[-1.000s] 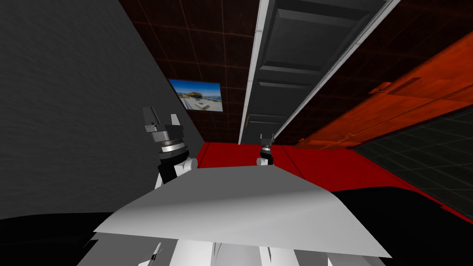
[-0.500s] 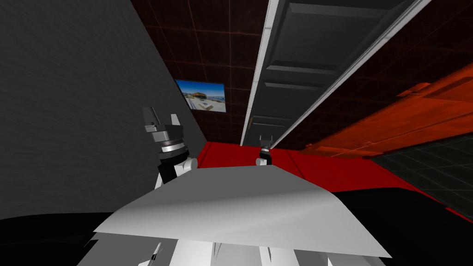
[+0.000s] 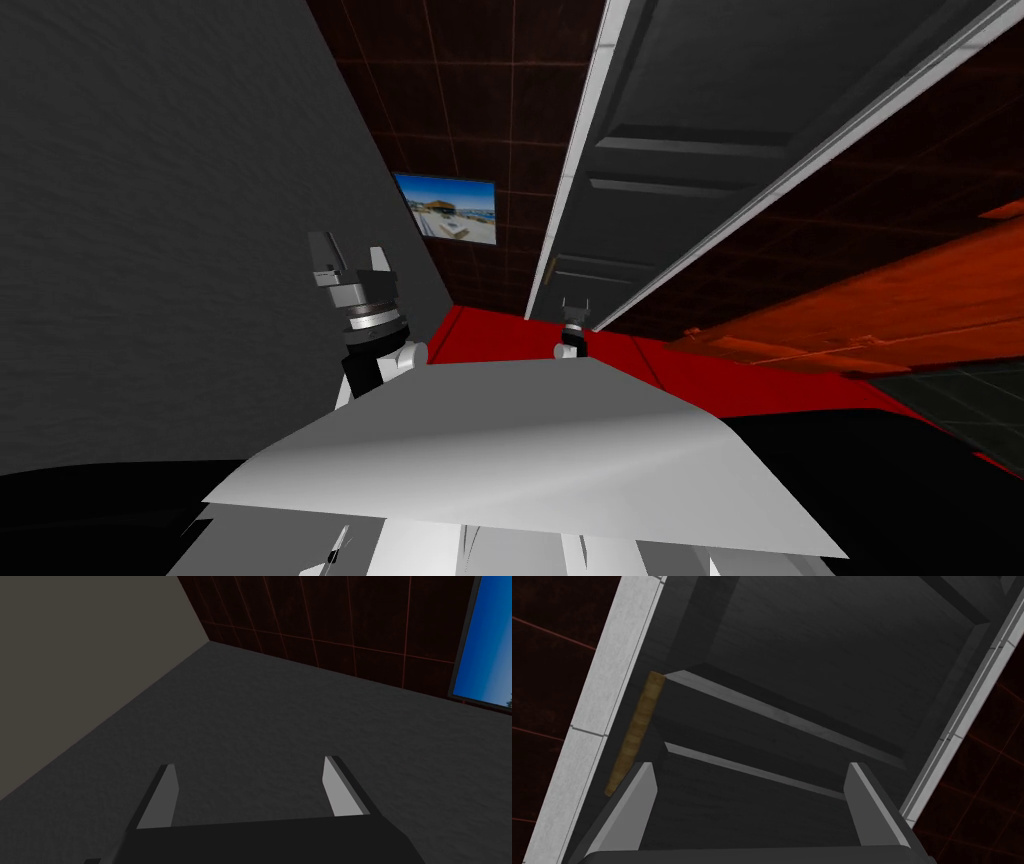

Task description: Pull the door open

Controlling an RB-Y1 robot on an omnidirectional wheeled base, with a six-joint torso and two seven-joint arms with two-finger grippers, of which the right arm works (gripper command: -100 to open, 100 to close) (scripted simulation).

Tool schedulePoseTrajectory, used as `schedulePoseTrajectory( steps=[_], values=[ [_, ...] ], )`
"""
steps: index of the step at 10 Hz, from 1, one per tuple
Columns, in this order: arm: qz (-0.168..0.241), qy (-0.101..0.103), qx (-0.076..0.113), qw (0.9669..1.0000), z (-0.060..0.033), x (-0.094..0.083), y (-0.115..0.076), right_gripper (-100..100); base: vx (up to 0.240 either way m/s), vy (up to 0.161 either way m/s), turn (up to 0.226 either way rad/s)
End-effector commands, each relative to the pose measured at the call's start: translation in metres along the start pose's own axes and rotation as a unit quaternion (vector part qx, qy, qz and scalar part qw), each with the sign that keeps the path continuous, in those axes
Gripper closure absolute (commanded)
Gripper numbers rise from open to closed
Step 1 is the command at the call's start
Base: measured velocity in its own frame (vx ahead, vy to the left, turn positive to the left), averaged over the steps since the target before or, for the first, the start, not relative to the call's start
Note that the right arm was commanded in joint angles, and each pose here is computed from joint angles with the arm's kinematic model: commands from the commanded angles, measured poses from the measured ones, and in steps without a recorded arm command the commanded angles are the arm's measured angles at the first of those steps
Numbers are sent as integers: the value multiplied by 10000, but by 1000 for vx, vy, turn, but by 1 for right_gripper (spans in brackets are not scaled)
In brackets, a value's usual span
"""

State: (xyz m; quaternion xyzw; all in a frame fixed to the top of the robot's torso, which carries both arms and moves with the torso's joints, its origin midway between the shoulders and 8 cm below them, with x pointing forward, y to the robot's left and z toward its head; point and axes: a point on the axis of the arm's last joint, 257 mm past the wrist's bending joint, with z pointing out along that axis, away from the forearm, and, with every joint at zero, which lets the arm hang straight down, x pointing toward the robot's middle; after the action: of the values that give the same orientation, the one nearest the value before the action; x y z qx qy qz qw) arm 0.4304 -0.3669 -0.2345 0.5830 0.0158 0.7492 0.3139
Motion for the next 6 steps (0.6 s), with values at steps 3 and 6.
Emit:
schedulePoseTrajectory(
  steps=[3,6],
  values=[
    [353,-304,-40,9989,-36,-281,-52,-100,79,-53,168],
    [615,-544,-93,9966,-85,-503,-65,-100,83,-64,170]
  ],
)
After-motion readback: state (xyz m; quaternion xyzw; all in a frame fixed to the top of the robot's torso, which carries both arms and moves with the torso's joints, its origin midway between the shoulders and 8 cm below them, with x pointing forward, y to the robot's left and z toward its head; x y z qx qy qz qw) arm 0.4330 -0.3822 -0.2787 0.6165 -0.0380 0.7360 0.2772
